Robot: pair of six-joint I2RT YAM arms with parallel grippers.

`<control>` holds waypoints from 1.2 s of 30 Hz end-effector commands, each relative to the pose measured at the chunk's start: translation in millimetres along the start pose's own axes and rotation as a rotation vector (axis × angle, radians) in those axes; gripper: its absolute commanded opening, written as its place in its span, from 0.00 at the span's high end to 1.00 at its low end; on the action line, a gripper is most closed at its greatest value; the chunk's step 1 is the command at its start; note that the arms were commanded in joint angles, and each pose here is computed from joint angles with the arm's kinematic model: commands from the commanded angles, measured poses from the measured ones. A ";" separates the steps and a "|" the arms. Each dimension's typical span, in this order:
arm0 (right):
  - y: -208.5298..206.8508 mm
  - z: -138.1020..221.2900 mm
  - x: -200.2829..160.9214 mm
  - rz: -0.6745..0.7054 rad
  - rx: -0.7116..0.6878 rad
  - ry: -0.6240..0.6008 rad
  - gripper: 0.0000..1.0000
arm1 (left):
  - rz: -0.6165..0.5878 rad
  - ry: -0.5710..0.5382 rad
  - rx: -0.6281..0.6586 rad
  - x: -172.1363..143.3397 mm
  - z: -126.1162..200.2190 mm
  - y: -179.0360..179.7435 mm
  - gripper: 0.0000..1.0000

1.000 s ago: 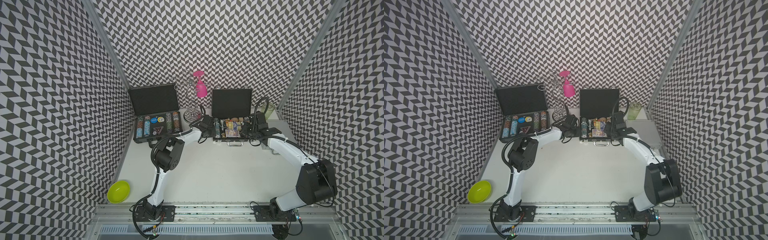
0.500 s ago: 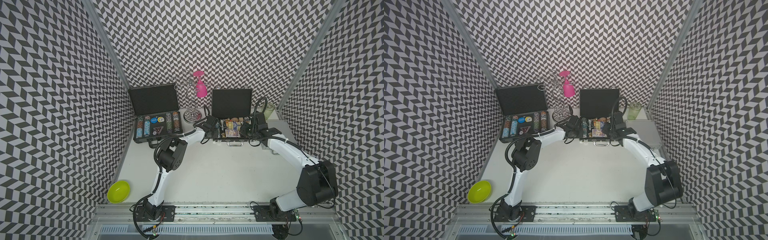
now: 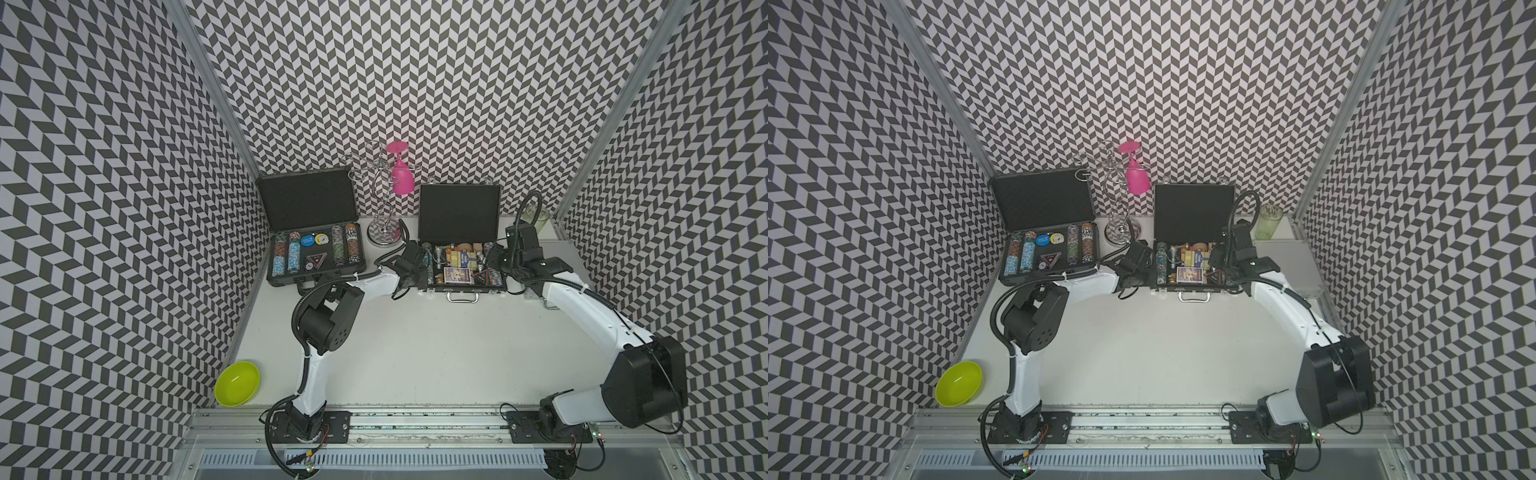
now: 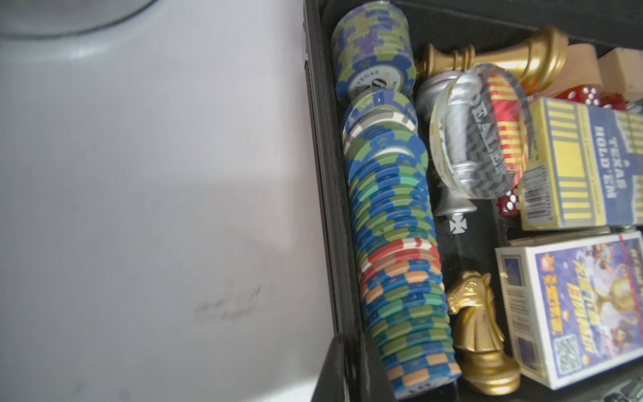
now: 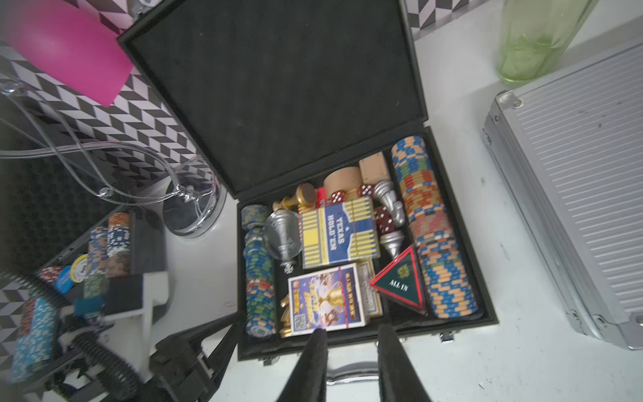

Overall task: Close the poker set cases
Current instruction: Move the poker set case to the center of the board.

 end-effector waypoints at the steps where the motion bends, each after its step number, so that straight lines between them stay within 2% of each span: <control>1: -7.4 10.6 19.1 0.014 -0.063 -0.071 0.72 | -0.082 0.180 0.032 -60.3 19.6 20.7 0.94; 6: -9.0 11.3 29.5 0.019 -0.090 -0.091 0.72 | -0.069 0.192 0.019 -79.8 50.9 32.4 0.94; 16: -12.0 0.1 9.5 0.043 -0.098 -0.014 0.72 | 0.029 0.251 -0.019 -127.6 100.0 65.3 0.94; 24: -14.3 -11.0 -34.8 0.080 -0.058 0.096 0.70 | 0.083 0.274 -0.065 -150.4 123.0 67.7 0.92; 28: -13.0 -11.4 -41.2 0.080 -0.039 0.107 0.69 | 0.092 0.288 -0.076 -154.1 123.9 66.7 0.84; 29: -10.5 -10.0 -39.4 0.079 -0.025 0.104 0.68 | 0.088 0.285 -0.075 -151.8 125.0 64.8 0.79; 32: -3.1 -3.3 -27.4 0.085 0.006 0.081 0.65 | 0.075 0.252 -0.072 -137.5 130.9 58.2 0.65; 36: -4.1 -2.2 -7.0 0.082 -0.008 0.030 0.54 | 0.066 0.201 -0.069 -110.6 139.5 52.7 0.54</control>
Point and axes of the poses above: each gripper's point midway between its finger pads, its own z axis back along the fingers, its own y axis along the line the jaws close on, x = y × z, the point moved 1 cm from there along z, back along the fingers, and after that the axes turned 13 degrees about z, right-handed, at the moved point
